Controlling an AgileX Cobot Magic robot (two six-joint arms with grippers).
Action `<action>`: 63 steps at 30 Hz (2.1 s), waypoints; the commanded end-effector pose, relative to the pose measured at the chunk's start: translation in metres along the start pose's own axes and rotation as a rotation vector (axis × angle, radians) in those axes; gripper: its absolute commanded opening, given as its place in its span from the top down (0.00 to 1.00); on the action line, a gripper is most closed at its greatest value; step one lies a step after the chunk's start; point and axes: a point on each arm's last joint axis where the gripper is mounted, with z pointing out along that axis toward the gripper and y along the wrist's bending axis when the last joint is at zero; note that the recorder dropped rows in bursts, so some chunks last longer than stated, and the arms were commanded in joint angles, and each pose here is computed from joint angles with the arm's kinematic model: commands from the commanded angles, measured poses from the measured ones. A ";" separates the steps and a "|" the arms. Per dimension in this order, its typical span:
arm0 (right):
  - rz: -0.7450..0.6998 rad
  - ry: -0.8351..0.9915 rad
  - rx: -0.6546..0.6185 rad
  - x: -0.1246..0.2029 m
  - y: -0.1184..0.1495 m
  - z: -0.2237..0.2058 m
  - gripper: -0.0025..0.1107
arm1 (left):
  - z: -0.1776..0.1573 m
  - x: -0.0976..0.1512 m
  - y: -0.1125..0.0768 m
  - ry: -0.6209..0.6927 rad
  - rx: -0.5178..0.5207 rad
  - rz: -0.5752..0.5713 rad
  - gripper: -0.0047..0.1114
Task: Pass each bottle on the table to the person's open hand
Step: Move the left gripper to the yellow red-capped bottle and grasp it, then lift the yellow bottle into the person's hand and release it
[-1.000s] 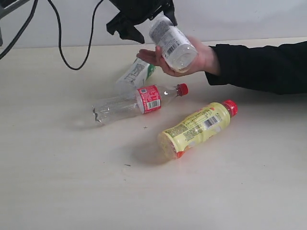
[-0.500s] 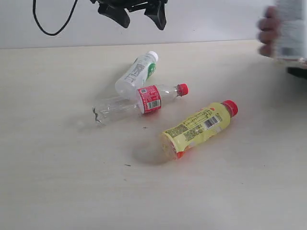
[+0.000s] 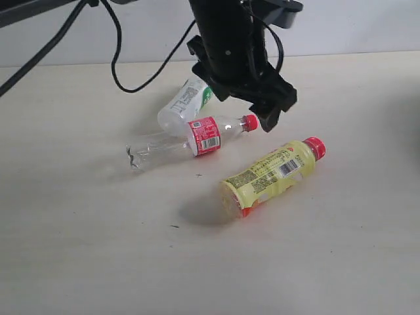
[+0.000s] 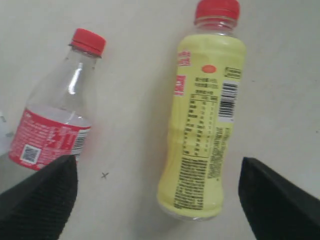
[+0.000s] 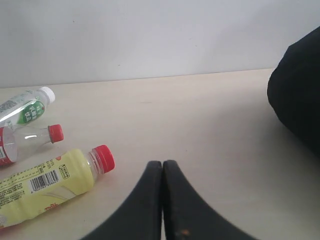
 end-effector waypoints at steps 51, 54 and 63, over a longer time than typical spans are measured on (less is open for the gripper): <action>-0.006 -0.001 0.006 0.001 0.000 0.000 0.98 | 0.128 0.020 -0.049 0.265 -0.015 0.105 0.67; -0.006 -0.001 0.006 0.001 0.000 0.000 0.98 | 0.127 0.020 -0.049 0.263 -0.014 0.112 0.96; -0.006 -0.001 0.006 0.001 0.000 0.000 0.98 | 0.034 0.002 -0.046 0.066 -0.085 0.033 0.96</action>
